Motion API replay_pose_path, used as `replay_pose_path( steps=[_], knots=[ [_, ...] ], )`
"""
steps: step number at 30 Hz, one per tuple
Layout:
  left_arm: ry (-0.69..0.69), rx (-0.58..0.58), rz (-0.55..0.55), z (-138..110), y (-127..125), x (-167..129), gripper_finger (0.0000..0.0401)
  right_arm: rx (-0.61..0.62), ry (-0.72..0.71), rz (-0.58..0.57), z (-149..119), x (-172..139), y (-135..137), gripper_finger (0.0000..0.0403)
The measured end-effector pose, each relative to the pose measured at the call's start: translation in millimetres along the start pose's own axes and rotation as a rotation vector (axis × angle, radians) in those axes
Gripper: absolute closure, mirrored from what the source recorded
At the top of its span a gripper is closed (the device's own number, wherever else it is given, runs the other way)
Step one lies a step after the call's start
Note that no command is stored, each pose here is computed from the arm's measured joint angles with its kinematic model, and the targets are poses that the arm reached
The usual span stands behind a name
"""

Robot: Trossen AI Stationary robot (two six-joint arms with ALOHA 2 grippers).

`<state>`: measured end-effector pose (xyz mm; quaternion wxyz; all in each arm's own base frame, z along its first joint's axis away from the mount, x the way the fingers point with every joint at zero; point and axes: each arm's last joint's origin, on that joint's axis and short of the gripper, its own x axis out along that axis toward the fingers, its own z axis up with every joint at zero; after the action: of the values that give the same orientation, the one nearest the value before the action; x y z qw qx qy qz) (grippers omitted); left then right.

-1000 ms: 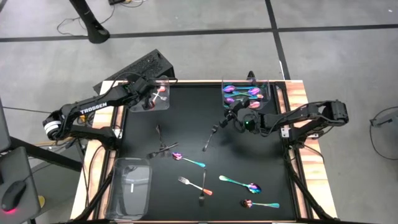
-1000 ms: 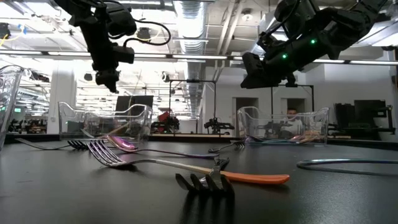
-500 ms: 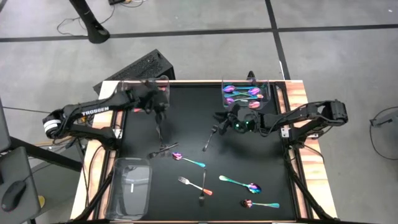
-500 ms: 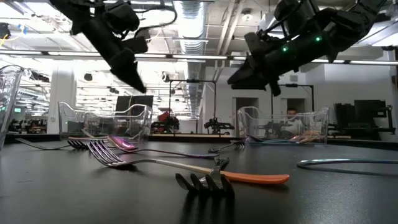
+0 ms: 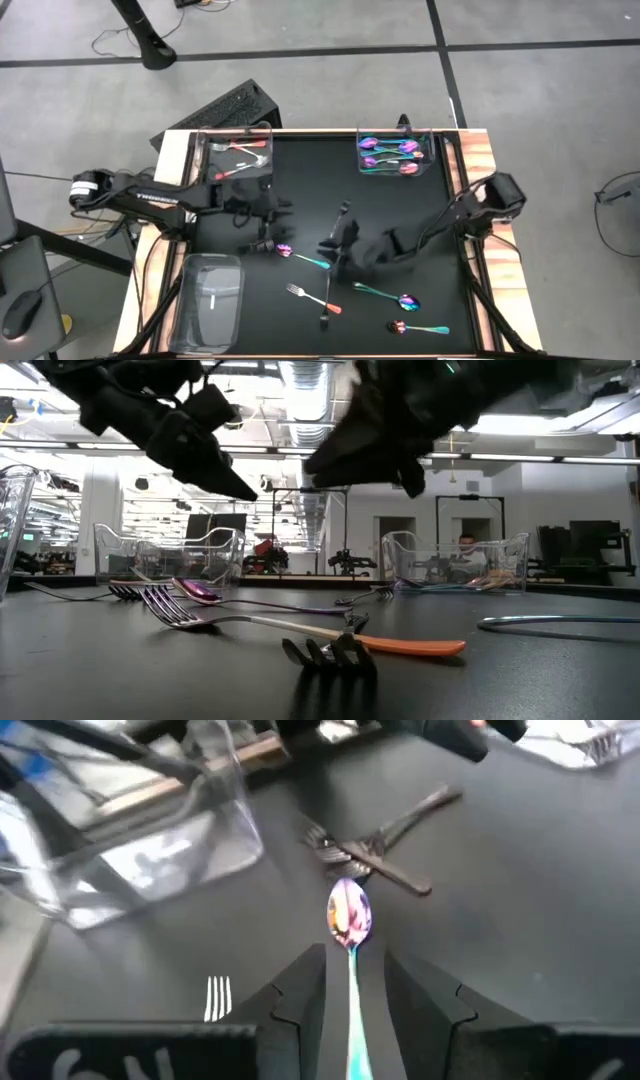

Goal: Sort silverware by color (type)
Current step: Put the orange fork into top left transparent bin

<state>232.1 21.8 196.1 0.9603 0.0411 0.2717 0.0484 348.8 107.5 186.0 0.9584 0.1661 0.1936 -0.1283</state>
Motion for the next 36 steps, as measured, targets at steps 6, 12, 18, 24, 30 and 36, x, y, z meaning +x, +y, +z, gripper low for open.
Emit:
replay_pose_path(
  steps=[6, 12, 18, 24, 30, 36],
  knots=[
    [-0.175, 0.002, -0.099, -22.1, -37.2, -2.8, 0.0314, -0.023, 0.130, -0.095, 18.2, 19.3, 58.7, 0.0275],
    [-0.304, 0.004, -0.089, -26.6, -45.8, -8.6, 0.0314, -0.053, 0.336, -0.088, 18.6, 48.7, 90.4, 0.0275],
    [-0.274, 0.010, -0.046, -29.4, -44.8, -7.7, 0.0314, 0.004, 0.537, 0.087, 13.3, 81.3, 99.6, 0.0275],
    [-0.190, 0.032, 0.082, -36.9, -41.2, -5.9, 0.0314, -0.053, 0.677, -0.007, -17.7, 88.2, 101.3, 0.0275],
    [-0.158, 0.035, 0.106, -40.0, -40.6, -5.4, 0.0314, -0.117, 0.681, -0.014, -26.1, 79.3, 108.6, 0.0275],
    [-0.147, 0.048, 0.109, -41.0, -40.5, -5.2, 0.0314, -0.181, 0.709, -0.028, -21.3, 85.9, 94.8, 0.0275]
  ],
)
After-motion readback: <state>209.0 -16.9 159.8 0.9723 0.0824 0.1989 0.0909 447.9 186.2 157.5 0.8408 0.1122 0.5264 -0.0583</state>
